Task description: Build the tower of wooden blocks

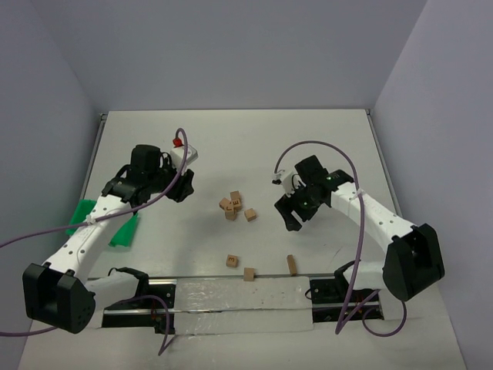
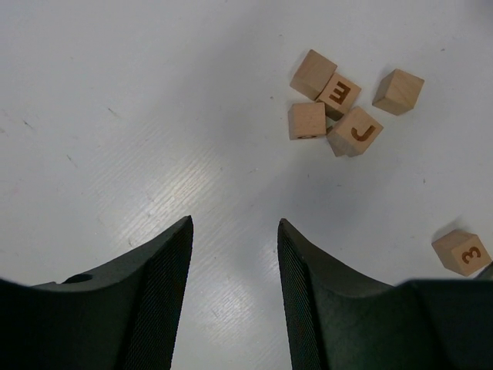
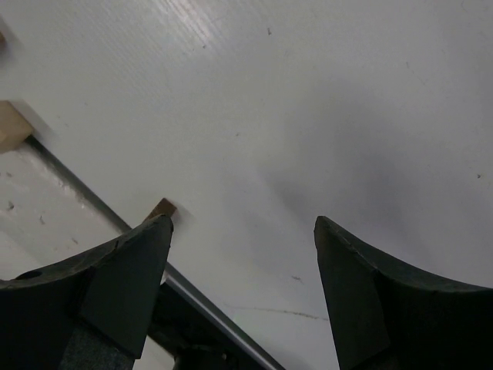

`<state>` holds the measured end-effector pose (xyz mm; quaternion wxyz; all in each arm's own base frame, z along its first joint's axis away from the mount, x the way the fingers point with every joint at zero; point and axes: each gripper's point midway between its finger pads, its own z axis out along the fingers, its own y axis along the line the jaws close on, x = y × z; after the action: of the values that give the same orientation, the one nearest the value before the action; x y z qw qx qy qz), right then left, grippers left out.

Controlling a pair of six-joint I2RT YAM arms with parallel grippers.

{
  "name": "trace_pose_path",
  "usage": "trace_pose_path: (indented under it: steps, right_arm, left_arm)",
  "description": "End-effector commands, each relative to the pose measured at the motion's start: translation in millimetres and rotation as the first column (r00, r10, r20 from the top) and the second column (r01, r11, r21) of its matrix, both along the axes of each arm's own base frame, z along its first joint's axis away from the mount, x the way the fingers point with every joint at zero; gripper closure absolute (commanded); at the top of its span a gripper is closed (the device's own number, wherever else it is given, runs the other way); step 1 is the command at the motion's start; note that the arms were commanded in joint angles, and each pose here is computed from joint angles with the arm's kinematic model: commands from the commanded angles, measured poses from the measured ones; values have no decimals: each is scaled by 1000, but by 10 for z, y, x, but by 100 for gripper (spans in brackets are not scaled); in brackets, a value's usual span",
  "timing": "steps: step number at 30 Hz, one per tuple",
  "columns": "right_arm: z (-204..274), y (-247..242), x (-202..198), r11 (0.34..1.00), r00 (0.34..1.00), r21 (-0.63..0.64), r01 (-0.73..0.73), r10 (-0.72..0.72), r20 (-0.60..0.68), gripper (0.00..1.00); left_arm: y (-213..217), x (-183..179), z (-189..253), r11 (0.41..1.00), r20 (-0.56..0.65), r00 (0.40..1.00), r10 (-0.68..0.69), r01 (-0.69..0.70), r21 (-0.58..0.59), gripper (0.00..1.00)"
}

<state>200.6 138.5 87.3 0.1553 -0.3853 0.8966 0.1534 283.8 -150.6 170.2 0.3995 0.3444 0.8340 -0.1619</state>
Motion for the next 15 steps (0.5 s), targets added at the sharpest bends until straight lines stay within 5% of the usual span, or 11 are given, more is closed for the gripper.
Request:
trace_pose_path:
  steps: [1,15]
  right_arm:
    - [181,-24,-39,997,997,-36,-64,62,-54,18]
    - [278,551,563,999,998,43,24,-27,62,16]
  left_arm:
    - [-47,142,291,996,115,992,47,-39,-75,45]
    - [-65,118,254,997,110,993,31,-22,-75,45]
